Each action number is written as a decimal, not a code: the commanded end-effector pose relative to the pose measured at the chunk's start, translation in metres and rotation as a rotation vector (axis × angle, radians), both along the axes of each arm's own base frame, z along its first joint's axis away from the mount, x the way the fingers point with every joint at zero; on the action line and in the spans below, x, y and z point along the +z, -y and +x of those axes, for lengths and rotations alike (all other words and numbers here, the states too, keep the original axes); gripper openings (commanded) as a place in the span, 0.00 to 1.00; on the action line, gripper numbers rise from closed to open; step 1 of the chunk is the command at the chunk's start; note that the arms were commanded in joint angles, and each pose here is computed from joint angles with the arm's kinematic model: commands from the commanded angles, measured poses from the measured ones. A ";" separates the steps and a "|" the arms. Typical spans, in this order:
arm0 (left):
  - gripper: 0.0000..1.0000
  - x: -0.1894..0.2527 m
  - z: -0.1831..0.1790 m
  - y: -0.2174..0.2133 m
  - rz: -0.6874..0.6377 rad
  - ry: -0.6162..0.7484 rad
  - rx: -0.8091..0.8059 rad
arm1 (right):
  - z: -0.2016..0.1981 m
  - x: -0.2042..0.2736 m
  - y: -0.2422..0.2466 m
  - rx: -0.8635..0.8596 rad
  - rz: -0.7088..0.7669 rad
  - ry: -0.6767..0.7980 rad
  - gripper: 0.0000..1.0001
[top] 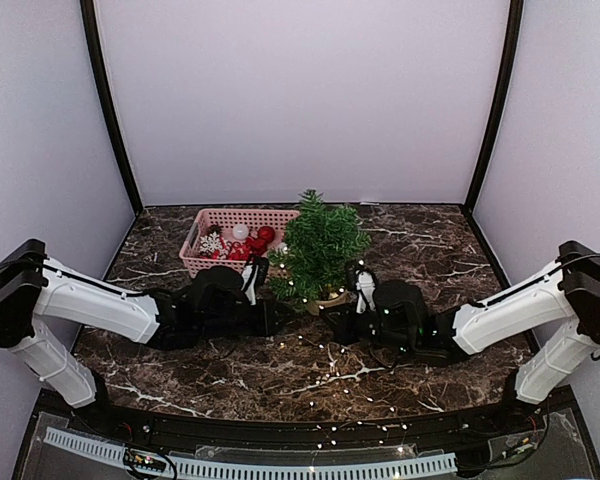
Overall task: Decorate the small christmas tree
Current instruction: Place the side of the string light at the center of the board, then pick up the side of the string light at the center of the board.
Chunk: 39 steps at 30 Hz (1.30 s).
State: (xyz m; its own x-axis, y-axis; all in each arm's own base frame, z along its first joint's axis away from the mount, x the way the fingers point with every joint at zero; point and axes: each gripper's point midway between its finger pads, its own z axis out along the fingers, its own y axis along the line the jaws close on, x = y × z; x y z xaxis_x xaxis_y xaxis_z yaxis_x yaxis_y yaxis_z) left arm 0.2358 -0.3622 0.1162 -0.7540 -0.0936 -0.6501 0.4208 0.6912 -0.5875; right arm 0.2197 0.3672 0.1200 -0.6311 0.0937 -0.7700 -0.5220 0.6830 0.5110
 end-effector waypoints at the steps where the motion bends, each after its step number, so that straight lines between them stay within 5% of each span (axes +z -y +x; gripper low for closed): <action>1: 0.10 0.015 0.010 0.007 -0.022 0.047 0.012 | -0.004 0.015 0.002 -0.011 0.058 0.009 0.11; 7: 0.00 0.020 0.014 0.007 -0.022 0.065 0.003 | -0.034 0.006 0.030 0.056 0.057 -0.060 0.66; 13: 0.00 0.022 0.014 0.009 -0.021 0.071 -0.009 | -0.063 -0.024 0.064 0.051 -0.049 -0.160 0.83; 22: 0.00 0.023 0.014 0.009 -0.018 0.071 -0.012 | -0.061 -0.060 0.110 -0.086 -0.194 -0.189 0.72; 39: 0.00 0.025 0.017 0.006 -0.001 0.079 -0.015 | -0.091 -0.085 0.090 0.201 -0.396 -0.216 0.43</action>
